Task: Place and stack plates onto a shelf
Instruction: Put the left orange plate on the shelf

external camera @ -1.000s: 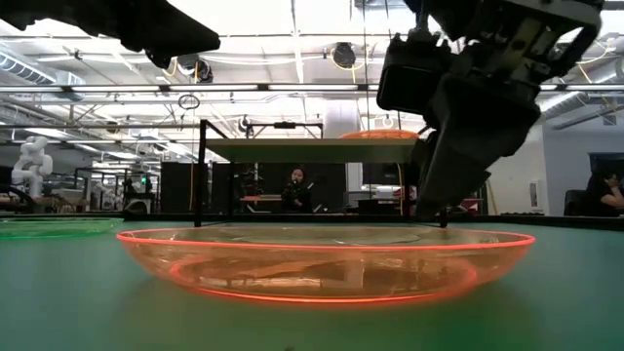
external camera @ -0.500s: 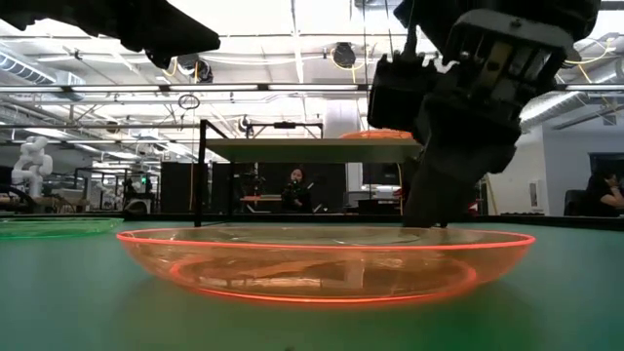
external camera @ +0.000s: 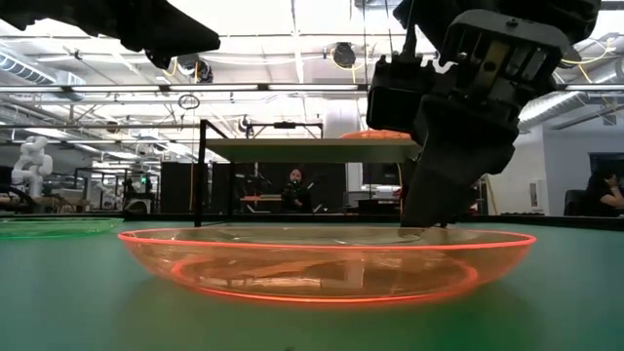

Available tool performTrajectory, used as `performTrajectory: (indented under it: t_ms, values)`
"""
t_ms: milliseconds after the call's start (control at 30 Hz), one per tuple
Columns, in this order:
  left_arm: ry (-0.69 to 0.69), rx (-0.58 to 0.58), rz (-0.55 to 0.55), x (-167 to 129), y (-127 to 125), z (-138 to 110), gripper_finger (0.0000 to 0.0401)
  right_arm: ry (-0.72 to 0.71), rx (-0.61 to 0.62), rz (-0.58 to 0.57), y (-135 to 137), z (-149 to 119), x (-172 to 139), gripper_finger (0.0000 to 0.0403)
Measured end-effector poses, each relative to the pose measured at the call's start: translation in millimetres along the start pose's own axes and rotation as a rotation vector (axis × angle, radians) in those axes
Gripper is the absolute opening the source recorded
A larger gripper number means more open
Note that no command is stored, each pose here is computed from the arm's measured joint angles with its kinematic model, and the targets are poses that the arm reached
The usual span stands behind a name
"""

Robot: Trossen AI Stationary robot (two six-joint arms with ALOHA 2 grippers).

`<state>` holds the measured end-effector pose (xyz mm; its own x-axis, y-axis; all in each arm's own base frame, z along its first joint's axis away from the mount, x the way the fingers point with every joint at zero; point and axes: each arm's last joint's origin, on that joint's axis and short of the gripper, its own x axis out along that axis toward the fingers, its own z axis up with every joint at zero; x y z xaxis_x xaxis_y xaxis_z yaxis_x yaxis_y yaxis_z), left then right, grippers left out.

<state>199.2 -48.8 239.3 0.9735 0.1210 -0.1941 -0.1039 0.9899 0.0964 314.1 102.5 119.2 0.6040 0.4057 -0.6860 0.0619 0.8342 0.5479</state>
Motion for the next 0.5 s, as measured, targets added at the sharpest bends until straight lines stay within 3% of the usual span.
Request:
performTrajectory:
  t_ms: [367, 500]
  values:
    - [0.000, -0.017, 0.000, 0, 0, 0, 0.0072, 0.012, 0.020, 0.026, -6, -4, 14, 0.0076]
    - [0.000, -0.017, 0.000, 0, 0, 0, 0.0072, 0.000, -0.015, 0.035, -4, -3, 13, 0.0045]
